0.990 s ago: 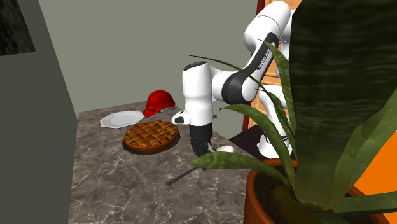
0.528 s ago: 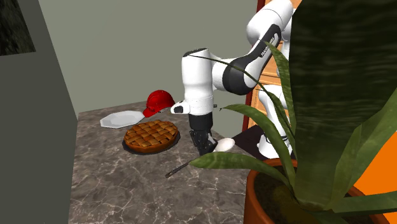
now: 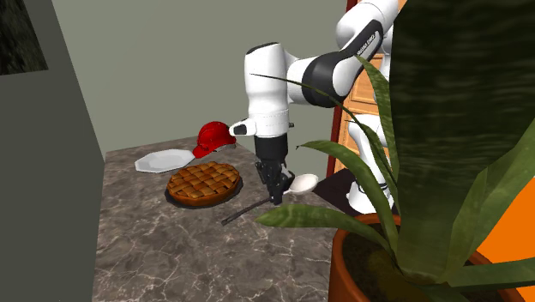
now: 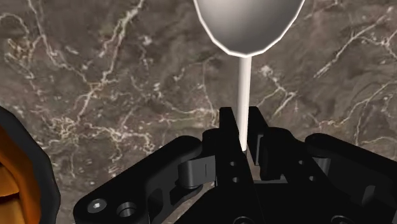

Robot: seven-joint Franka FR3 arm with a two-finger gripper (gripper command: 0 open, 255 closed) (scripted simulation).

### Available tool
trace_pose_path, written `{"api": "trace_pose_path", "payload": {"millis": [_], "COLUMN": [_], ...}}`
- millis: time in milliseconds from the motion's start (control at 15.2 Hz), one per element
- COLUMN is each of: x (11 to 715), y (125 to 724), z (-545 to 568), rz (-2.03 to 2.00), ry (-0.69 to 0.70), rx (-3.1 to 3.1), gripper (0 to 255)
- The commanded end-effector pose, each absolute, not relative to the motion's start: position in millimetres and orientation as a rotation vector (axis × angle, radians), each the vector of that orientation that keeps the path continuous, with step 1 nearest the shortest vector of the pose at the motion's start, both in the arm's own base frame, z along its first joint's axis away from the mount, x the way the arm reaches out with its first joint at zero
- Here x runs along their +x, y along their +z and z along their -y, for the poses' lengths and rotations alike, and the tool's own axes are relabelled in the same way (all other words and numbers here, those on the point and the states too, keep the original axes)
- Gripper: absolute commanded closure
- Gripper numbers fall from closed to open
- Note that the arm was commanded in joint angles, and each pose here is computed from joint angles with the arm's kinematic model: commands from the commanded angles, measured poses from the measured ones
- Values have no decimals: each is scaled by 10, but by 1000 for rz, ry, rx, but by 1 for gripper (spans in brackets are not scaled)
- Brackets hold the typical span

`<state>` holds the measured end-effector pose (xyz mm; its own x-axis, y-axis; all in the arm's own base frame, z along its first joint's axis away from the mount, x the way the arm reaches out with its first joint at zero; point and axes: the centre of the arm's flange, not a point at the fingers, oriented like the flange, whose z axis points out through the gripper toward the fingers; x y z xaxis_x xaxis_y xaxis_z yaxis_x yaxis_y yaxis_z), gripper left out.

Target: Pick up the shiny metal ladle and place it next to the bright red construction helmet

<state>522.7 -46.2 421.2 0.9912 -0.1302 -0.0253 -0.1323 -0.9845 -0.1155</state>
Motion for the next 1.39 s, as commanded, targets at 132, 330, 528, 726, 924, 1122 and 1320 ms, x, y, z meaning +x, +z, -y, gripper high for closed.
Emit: {"api": "trace_pose_path", "payload": {"millis": [132,330,528,726,924,1122,1320], "x": [5228,5228,5228,5228,5228,5228,5228], "y": [4429,4587,4745,4904,5062,5221,5379], "z": [473,473,473,473,473,473,473], "rz": [-200,-200,-200,-200,-200,-200,-200], "ry": [27,27,27,27,27,27,27], "rx": [-3018,-3018,-3018,-3018,-3018,-3018,-3018], "gripper": [255,255,255,255,255,255,255]}}
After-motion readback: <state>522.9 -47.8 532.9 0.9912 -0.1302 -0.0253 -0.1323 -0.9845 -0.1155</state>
